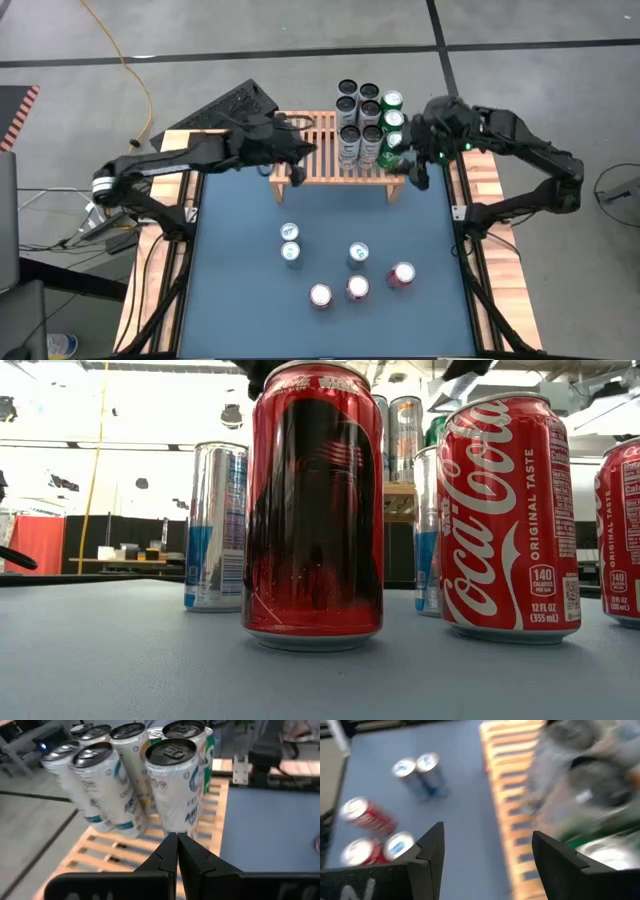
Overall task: Place canned beverage on shelf
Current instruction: Put the bottom right blue soda can on the shelf
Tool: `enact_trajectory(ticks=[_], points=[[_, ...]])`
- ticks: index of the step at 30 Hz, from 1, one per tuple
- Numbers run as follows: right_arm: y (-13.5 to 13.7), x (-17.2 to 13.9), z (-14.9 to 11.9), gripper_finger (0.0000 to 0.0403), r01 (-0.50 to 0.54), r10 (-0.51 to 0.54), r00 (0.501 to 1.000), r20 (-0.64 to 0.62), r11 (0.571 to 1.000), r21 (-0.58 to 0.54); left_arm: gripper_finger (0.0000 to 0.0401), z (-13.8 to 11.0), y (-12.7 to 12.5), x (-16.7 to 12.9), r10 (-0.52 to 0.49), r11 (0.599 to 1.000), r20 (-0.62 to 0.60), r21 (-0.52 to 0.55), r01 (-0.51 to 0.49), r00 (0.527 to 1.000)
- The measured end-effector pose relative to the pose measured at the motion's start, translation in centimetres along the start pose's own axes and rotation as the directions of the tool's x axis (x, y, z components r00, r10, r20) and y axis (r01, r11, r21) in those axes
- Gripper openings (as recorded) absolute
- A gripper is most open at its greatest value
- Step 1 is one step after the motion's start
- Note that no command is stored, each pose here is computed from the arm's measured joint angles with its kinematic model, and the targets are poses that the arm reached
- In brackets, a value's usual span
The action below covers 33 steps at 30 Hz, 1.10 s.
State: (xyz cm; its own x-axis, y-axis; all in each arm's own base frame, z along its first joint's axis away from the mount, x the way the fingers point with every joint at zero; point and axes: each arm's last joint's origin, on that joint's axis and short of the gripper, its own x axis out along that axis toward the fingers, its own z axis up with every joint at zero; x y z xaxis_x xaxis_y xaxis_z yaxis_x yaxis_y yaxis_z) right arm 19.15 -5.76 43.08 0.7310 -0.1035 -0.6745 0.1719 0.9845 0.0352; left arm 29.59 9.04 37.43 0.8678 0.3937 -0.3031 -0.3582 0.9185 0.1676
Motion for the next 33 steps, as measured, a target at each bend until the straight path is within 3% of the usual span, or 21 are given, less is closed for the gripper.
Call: enact_trajectory(ticks=[3, 7, 11, 14, 18, 21, 24, 28, 31, 33], points=[[1.9, 0.1, -0.8, 0.0240, -0.026, 0.029, 0.995, -0.092, 0.999, 0.032, 0.0011, 0.5, 0.4, -2.9, -0.022, 0.998, -0.013, 0.051, 0.022, 1.000], [4.8, 0.8, -1.7, 0.0240, -0.058, 0.079, 0.971, -0.226, 0.993, 0.099, 0.0047, 1.1, 0.5, -7.0, -0.150, 0.987, 0.020, 0.058, 0.148, 0.989], [7.9, 2.1, -2.3, 0.0240, -0.076, 0.117, 0.935, -0.336, 0.988, 0.131, 0.0095, 1.4, 0.5, -10.6, -0.289, 0.957, 0.056, -0.004, 0.289, 0.956], [10.0, 3.6, -3.0, 0.0240, -0.033, 0.077, 0.896, -0.437, 0.994, 0.107, 0.0133, 1.4, 0.4, -13.1, -0.359, 0.928, 0.079, -0.079, 0.365, 0.930], [12.4, 5.9, -4.1, 0.0240, 0.006, 0.028, 0.807, -0.590, 0.998, 0.056, 0.0176, 1.2, 0.1, -15.6, -0.409, 0.894, 0.089, -0.164, 0.418, 0.908], [13.9, 7.5, -4.5, 0.0241, 0.023, 0.012, 0.773, -0.635, 0.999, 0.046, 0.0199, 1.1, -0.1, -16.9, -0.435, 0.873, 0.095, -0.202, 0.445, 0.896], [15.2, 9.3, -4.4, 0.0250, -0.004, 0.037, 0.775, -0.631, 0.999, 0.054, 0.0215, 0.9, -0.4, -17.6, -0.460, 0.853, 0.087, -0.232, 0.467, 0.884], [16.2, 11.9, -3.3, 0.0275, -0.049, 0.098, 0.839, -0.535, 0.993, 0.104, 0.0220, 0.2, -0.9, -17.8, -0.491, 0.838, 0.023, -0.262, 0.479, 0.871], [16.3, 14.1, -2.7, 0.0297, -0.048, 0.087, 0.872, -0.481, 0.995, 0.092, 0.0220, -0.3, -1.2, -17.9, -0.511, 0.831, -0.038, -0.279, 0.482, 0.859], [16.1, 15.4, -2.7, 0.0312, -0.026, 0.060, 0.869, -0.491, 0.997, 0.076, 0.0220, -0.6, -1.4, -17.7, -0.515, 0.830, -0.074, -0.294, 0.475, 0.854]])
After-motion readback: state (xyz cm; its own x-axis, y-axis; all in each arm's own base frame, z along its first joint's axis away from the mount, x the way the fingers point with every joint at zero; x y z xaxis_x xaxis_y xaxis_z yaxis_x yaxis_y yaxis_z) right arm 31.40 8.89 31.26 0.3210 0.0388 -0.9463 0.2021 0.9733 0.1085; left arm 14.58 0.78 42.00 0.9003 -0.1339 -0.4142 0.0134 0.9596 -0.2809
